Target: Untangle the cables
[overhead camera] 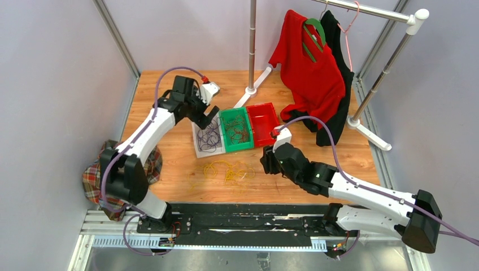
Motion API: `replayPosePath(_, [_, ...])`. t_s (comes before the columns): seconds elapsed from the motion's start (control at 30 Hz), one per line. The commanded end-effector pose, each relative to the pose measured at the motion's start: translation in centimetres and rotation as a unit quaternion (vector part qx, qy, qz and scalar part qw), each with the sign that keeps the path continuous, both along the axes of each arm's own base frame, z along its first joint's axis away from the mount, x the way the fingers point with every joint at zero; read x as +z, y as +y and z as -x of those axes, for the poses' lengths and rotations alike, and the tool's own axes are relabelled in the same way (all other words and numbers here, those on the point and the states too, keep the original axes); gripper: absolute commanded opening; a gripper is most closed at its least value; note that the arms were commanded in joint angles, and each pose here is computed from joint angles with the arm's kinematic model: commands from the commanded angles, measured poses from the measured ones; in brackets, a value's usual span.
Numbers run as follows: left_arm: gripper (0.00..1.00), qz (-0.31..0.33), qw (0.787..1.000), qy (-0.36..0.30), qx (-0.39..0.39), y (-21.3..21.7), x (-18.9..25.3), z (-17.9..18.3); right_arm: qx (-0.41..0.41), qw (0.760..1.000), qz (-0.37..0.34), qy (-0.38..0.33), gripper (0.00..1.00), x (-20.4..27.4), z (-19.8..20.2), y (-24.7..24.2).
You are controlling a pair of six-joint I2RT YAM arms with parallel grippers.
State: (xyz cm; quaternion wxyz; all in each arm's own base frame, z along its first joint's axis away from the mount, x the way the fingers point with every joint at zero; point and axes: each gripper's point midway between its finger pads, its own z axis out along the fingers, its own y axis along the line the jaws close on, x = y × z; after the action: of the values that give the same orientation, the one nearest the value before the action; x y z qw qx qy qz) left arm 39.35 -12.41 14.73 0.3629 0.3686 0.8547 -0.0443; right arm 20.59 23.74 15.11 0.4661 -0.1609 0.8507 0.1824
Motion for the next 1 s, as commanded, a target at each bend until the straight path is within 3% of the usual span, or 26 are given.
replayPosePath(0.0, [0.98,0.031,0.999,0.012,-0.036,-0.9,4.8,3.7,0.007,1.0,-0.01,-0.004,0.45,1.3,-0.6,0.8])
replayPosePath(0.23, [0.98,0.072,0.994,0.033,-0.076,-1.3,6.3,9.7,0.052,0.998,-0.011,0.032,0.52,-1.1,-0.3,4.0])
replayPosePath(0.43, [0.98,0.127,0.983,0.062,-0.114,-2.4,5.3,14.5,0.107,0.988,-0.009,0.111,0.52,-4.7,1.1,7.6])
replayPosePath(0.73, [0.98,0.126,0.982,0.075,-0.12,-2.3,4.5,15.5,0.08,0.986,0.033,0.141,0.48,-8.4,0.4,8.0])
replayPosePath(0.97, [0.98,0.132,0.981,0.075,-0.12,-2.6,5.0,15.2,0.024,0.986,0.064,0.149,0.41,-9.1,-0.3,5.2])
